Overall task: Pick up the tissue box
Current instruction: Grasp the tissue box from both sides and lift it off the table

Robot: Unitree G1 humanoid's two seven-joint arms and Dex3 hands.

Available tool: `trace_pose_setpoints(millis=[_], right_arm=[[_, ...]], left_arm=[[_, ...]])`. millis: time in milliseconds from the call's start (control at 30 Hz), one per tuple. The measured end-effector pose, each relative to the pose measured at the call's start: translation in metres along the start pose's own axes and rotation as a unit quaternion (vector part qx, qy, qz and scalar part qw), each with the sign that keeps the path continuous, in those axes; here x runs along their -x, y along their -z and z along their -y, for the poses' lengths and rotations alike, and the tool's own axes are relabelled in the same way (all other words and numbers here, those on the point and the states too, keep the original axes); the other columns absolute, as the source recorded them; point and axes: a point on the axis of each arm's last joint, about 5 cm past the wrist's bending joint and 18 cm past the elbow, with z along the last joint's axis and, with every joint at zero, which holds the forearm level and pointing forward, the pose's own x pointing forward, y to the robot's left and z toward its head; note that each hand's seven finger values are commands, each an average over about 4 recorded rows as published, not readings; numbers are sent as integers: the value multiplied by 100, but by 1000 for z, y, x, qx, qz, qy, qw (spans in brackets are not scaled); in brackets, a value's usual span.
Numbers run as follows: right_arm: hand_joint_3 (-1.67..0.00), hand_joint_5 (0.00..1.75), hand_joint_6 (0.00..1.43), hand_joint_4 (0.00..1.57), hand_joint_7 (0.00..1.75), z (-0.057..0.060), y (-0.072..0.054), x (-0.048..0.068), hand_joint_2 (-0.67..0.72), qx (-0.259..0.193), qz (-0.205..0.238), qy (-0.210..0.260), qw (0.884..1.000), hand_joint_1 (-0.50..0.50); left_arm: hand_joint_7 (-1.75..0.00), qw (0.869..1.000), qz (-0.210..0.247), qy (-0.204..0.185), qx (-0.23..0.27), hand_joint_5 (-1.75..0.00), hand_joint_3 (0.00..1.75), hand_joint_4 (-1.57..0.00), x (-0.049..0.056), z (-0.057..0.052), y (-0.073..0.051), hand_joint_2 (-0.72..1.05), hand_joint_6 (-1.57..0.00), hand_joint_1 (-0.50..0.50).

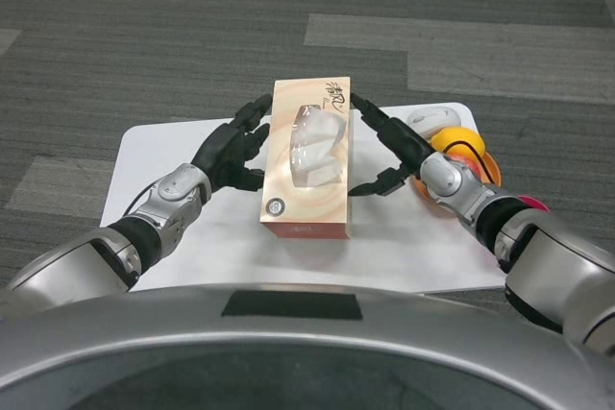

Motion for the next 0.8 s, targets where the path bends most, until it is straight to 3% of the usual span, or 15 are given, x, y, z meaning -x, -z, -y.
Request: trace_pose_setpoints(millis=[800], right_arm=[[-48, 0, 0, 0, 0, 10, -4, -1, -54, -6, 12, 17, 1000, -46]], left_arm=[[0, 998, 53, 1, 19, 0, 17, 0, 0, -2, -14, 105, 0, 50]])
